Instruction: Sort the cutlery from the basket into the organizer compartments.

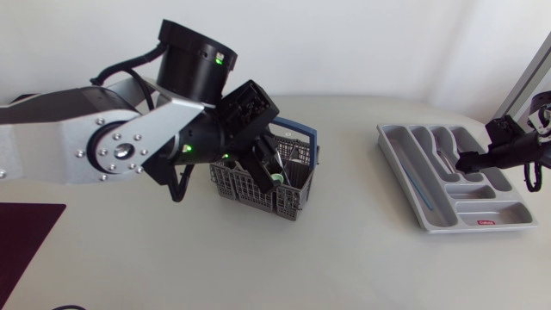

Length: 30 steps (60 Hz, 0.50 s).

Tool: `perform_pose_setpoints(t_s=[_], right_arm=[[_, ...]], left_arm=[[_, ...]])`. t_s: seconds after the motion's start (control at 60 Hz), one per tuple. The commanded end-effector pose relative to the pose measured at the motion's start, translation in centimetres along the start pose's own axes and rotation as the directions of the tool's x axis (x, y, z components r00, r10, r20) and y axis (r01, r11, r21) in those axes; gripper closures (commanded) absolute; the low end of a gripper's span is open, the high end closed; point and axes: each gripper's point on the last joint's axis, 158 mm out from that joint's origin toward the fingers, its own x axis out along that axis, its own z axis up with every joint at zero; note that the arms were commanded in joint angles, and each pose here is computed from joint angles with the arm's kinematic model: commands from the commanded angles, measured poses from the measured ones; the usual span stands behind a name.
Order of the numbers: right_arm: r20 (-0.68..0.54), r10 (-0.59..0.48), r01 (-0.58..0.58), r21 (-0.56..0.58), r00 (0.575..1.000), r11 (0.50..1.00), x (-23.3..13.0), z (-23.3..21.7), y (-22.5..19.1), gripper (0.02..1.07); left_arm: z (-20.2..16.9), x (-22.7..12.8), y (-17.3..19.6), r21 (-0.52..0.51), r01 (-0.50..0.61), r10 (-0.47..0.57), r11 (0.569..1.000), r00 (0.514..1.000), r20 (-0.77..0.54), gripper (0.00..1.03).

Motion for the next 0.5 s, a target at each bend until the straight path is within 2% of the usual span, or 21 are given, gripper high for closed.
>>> perform_pose_setpoints(t_s=[0.0,0.3,0.483], right_arm=[[0.041,-0.006,0.008,-0.033,0.999,0.999,-1.8,1.1,0.6,0.06],[0.15,0.007,0.006,-0.086,0.989,0.996,-7.5,3.7,3.6,0.06],[0.162,0.029,-0.011,-0.112,0.986,0.994,-8.9,3.7,5.8,0.06]], left_arm=[[0.5,-0.9,1.6,-0.019,-0.029,0.029,0.999,1.0,0.005,0.8],[-1.1,-2.1,2.8,-0.063,-0.014,0.013,0.998,1.0,-0.025,0.8],[-1.5,-2.2,1.7,-0.057,0.015,-0.017,0.998,0.999,-0.031,0.8]])
